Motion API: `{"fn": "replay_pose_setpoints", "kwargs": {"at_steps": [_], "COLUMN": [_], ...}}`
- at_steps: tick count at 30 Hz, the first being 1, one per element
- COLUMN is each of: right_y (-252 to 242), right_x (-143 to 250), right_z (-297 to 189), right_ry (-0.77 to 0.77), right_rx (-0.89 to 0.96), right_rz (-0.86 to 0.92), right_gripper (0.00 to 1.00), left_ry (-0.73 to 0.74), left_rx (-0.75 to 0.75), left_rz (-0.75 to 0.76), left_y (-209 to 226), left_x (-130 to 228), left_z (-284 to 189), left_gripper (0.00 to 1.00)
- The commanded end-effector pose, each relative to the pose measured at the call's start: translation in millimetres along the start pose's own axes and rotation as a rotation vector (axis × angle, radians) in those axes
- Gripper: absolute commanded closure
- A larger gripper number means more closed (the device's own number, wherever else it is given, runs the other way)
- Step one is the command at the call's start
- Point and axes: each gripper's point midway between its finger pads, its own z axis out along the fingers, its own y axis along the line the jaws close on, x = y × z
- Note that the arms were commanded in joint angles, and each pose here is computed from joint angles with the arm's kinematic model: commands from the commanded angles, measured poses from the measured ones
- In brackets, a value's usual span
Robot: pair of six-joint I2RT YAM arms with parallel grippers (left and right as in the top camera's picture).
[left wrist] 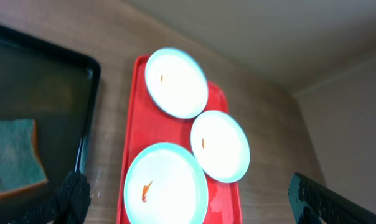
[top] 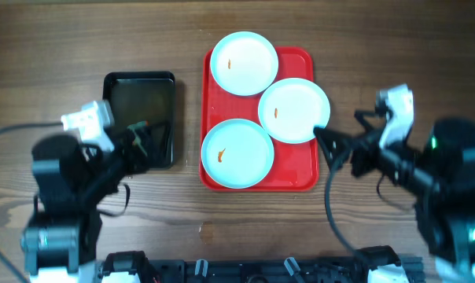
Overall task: Clean dirty plates on tray and stack at the side
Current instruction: 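Grasp the rim of the lower-right white plate with the right gripper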
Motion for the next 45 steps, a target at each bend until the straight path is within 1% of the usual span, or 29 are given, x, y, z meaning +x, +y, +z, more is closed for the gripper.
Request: {"fn": "replay_pose_setpoints", "kwargs": {"at_steps": [1, 3, 7, 8, 9, 10, 12, 13, 14, 15, 16, 17, 18, 20, 22, 24, 25, 26, 28, 31, 36, 39, 42, 44, 45], "right_y": [11.7, 12.9, -2.0, -5.3, -10.4, -12.2, -14.8, -15.7, -16.8, -16.8, -16.3, -16.3, -16.8, -18.5, -19.4, -26.6, -36.0, -38.6, -42.1, -50.3, -58.1, -55.8, -57.5, -59.0, -60.4], "right_x": [-5.4, -2.4, 23.0, 30.6, 44.8, 56.7, 79.9, 89.4, 96.0, 103.4, 110.4, 118.3, 125.7, 141.4, 160.7, 179.4, 191.1, 194.7, 199.4, 205.0, 225.9, 233.7, 239.4, 243.8, 247.9], "right_z": [16.8, 27.2, 53.6, 58.8, 66.5, 72.5, 83.6, 88.6, 92.5, 96.8, 100.5, 103.9, 107.0, 114.1, 122.6, 131.5, 142.0, 149.4, 164.2, 178.7, 192.5, 199.5, 203.4, 205.4, 207.0], "right_ry": [0.076, 0.111, 0.248, 0.283, 0.347, 0.4, 0.503, 0.544, 0.571, 0.603, 0.633, 0.665, 0.695, 0.747, 0.795, 0.828, 0.826, 0.816, 0.787, 0.743, 0.716, 0.707, 0.712, 0.722, 0.732], "right_rx": [-0.113, -0.152, -0.131, -0.117, -0.087, -0.07, -0.019, 0.005, 0.025, 0.042, 0.058, 0.078, 0.101, 0.137, 0.164, 0.214, 0.254, 0.252, 0.236, 0.239, 0.212, 0.156, 0.156, 0.16, 0.164], "right_rz": [0.14, 0.158, 0.269, 0.279, 0.292, 0.285, 0.277, 0.268, 0.265, 0.262, 0.265, 0.27, 0.28, 0.29, 0.311, 0.318, 0.317, 0.313, 0.304, 0.285, 0.248, 0.206, 0.214, 0.222, 0.227], "right_gripper": [0.0, 0.0, 0.01, 0.04, 0.05, 0.08, 0.13, 0.16, 0.17, 0.19, 0.2, 0.21, 0.21, 0.24, 0.29, 0.38, 0.41, 0.44, 0.46, 0.48, 0.51, 0.56, 0.61, 0.61, 0.63], "left_ry": [0.1, 0.199, 0.307, 0.33, 0.363, 0.382, 0.379, 0.362, 0.331, 0.291, 0.256, 0.226, 0.215, 0.224, 0.238, 0.253, 0.268, 0.283, 0.341, 0.388, 0.351, 0.345, 0.344, 0.344, 0.344], "left_rx": [0.017, 0.022, -0.015, -0.023, -0.029, -0.046, -0.165, -0.251, -0.367, -0.493, -0.593, -0.672, -0.713, -0.73, -0.74, -0.749, -0.753, -0.746, -0.682, -0.618, -0.663, -0.66, -0.66, -0.66, -0.659], "left_rz": [-0.06, -0.11, -0.166, -0.173, -0.162, -0.146, -0.126, -0.125, -0.144, -0.173, -0.192, -0.208, -0.219, -0.227, -0.23, -0.231, -0.233, -0.233, -0.196, -0.157, -0.137, -0.139, -0.139, -0.139, -0.139], "left_y": [-1.1, 2.0, 12.8, 14.0, 15.0, 17.5, 36.9, 51.3, 70.4, 91.0, 107.4, 120.7, 128.7, 135.6, 140.7, 144.1, 145.9, 145.4, 137.8, 129.6, 137.2, 136.8, 136.8, 136.8, 136.7], "left_x": [2.5, 20.8, 39.5, 44.1, 51.0, 55.5, 58.8, 57.9, 55.3, 52.2, 50.0, 48.2, 49.1, 52.9, 55.7, 57.2, 59.6, 61.7, 67.9, 73.0, 65.3, 64.1, 64.0, 64.0, 64.0], "left_z": [14.9, 20.2, 31.9, 33.5, 36.4, 38.3, 41.0, 39.8, 35.9, 29.8, 24.1, 20.0, 19.3, 25.9, 32.8, 38.2, 41.1, 42.8, 49.2, 53.0, 51.0, 52.0, 52.1, 52.1, 52.1], "left_gripper": [0.0, 0.0, 0.0, 0.01, 0.04, 0.11, 0.16, 0.15, 0.12, 0.12, 0.13, 0.17, 0.19, 0.21, 0.21, 0.19, 0.17, 0.17, 0.16, 0.16, 0.15, 0.14, 0.13, 0.13, 0.13]}}
